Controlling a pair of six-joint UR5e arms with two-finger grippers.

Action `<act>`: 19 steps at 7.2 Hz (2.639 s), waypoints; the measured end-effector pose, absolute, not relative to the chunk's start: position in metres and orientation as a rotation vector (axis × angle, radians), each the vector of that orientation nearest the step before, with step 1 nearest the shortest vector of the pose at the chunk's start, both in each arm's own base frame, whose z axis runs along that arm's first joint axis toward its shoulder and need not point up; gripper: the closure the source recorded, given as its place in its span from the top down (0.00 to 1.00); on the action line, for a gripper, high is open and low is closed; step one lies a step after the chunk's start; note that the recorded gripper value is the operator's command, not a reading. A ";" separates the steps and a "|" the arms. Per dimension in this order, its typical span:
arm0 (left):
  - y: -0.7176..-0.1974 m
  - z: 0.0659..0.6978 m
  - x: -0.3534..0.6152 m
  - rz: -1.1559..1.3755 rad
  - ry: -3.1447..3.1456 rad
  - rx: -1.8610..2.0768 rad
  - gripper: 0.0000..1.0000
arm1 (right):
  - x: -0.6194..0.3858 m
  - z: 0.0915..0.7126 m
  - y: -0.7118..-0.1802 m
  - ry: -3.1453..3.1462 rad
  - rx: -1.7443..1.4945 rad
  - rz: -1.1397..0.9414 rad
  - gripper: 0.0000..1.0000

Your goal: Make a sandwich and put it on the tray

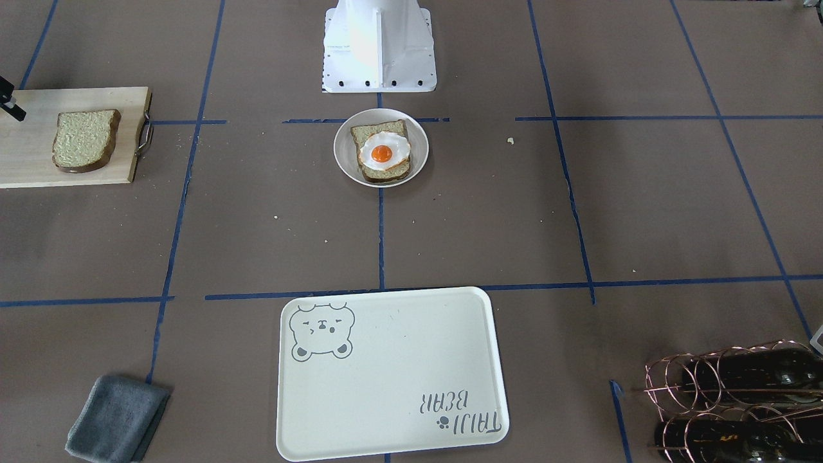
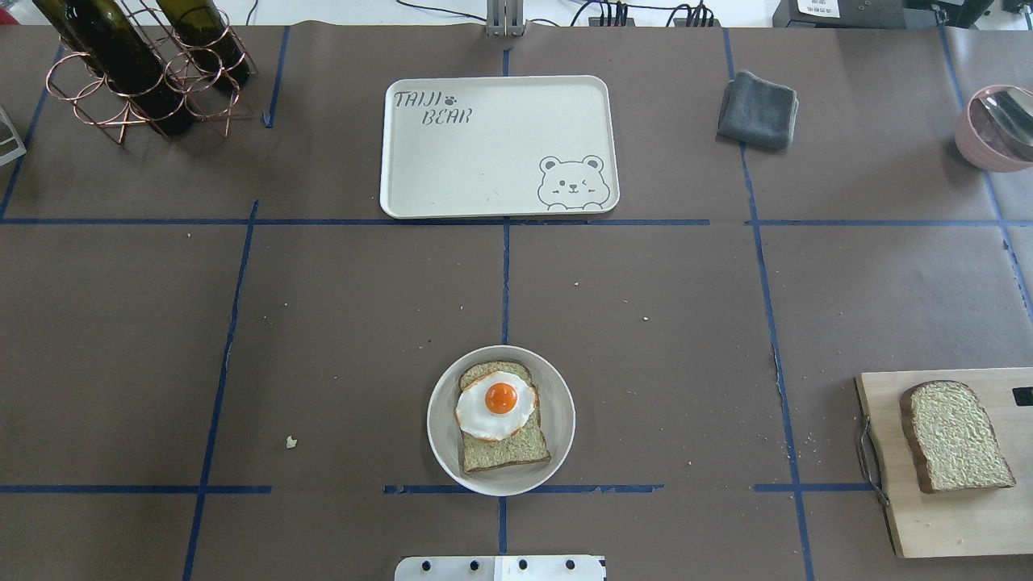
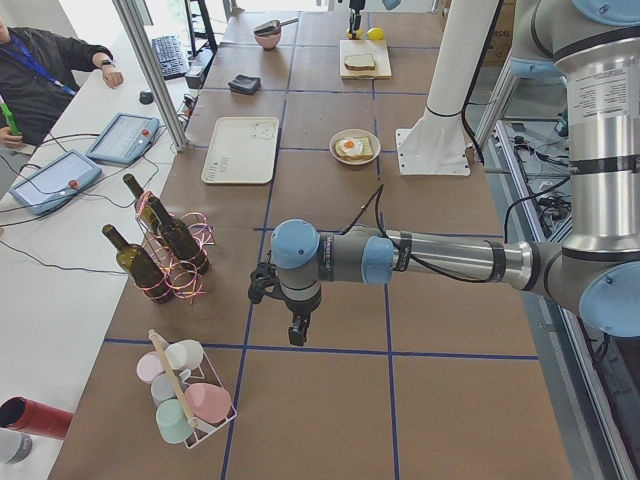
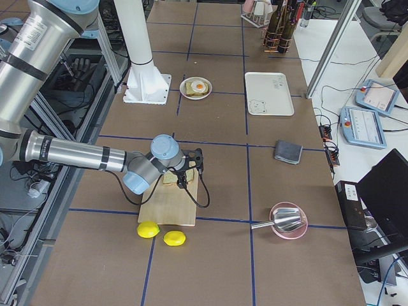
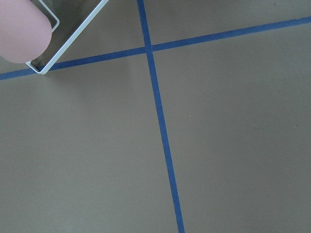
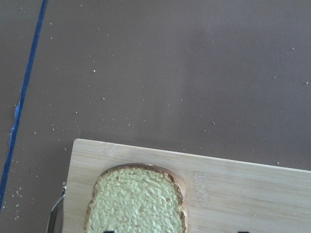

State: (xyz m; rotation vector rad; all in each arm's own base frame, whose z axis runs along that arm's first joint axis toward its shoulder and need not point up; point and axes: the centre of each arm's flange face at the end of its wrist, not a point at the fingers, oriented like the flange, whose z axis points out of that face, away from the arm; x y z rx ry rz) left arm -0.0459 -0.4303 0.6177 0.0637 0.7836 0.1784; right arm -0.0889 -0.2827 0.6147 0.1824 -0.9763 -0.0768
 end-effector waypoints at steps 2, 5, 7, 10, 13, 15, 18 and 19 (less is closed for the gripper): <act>-0.430 0.618 -0.046 0.179 0.784 0.064 1.00 | -0.103 0.621 -0.279 -0.958 0.170 -0.098 0.74; -0.430 0.617 -0.046 0.179 0.785 0.065 1.00 | -0.119 0.640 -0.277 -0.988 0.177 -0.086 0.66; -0.430 0.617 -0.046 0.179 0.785 0.065 1.00 | -0.131 0.647 -0.280 -0.986 0.178 -0.086 0.61; -0.430 0.617 -0.046 0.179 0.785 0.065 1.00 | -0.146 0.652 -0.279 -0.973 0.169 -0.096 0.58; -0.429 0.617 -0.046 0.179 0.785 0.065 1.00 | -0.150 0.654 -0.278 -0.970 0.163 -0.102 0.48; -0.429 0.616 -0.046 0.179 0.785 0.066 1.00 | -0.153 0.657 -0.281 -0.966 0.162 -0.103 0.32; -0.429 0.616 -0.046 0.180 0.785 0.066 1.00 | -0.155 0.657 -0.282 -0.969 0.165 -0.106 0.00; -0.428 0.616 -0.046 0.179 0.785 0.066 1.00 | -0.154 0.654 -0.282 -0.980 0.176 -0.111 0.00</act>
